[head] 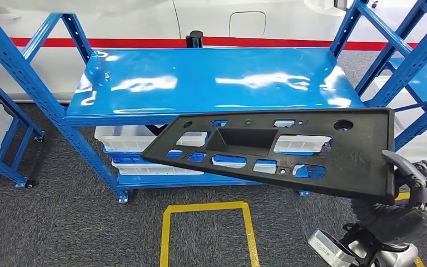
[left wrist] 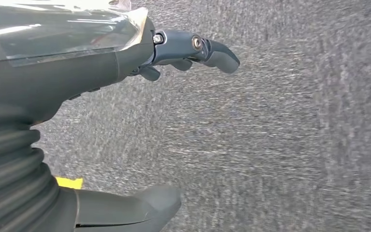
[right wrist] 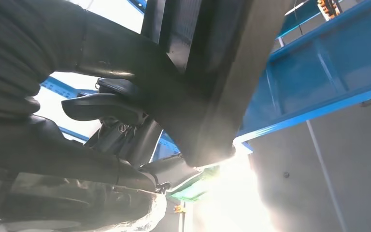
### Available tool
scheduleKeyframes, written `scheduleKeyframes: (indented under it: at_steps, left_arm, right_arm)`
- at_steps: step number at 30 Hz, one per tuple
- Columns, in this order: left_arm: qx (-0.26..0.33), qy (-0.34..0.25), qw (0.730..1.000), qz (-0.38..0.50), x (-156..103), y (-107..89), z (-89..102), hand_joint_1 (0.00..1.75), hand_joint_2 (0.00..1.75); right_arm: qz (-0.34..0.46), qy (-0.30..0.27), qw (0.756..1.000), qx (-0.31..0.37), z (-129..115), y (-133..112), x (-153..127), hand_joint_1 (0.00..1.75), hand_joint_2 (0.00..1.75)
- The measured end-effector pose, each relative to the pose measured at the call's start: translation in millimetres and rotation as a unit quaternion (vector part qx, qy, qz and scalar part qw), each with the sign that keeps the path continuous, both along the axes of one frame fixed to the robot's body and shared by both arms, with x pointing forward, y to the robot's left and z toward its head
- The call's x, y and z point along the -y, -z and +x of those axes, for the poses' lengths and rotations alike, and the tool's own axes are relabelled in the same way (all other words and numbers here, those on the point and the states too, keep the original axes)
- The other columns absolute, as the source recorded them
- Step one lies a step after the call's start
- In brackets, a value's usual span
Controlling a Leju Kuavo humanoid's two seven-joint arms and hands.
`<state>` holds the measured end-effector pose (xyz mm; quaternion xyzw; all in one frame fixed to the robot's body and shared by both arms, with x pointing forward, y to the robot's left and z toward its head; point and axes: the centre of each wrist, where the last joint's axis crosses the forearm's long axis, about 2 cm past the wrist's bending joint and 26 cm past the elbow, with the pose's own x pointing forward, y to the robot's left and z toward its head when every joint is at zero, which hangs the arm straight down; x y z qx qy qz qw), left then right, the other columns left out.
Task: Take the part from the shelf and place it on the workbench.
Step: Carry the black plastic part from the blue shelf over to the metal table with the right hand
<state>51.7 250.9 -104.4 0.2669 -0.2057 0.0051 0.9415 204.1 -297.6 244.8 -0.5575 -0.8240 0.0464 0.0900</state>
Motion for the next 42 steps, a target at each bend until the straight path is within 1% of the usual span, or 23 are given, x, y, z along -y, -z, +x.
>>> scheduleKeyframes:
  at_steps: [16,42]
  left_arm:
    - [0.0,0.004,1.0,0.003,-2.4,0.5,-2.1,0.0,1.75]
    - [0.004,0.009,1.0,0.007,-5.3,0.5,0.0,0.0,1.75]
  right_arm:
    - [0.001,-0.001,1.0,-0.003,-1.4,1.7,1.3,1.75,1.75]
    - [-0.005,0.004,1.0,-0.008,-0.3,2.9,1.5,1.75,1.75]
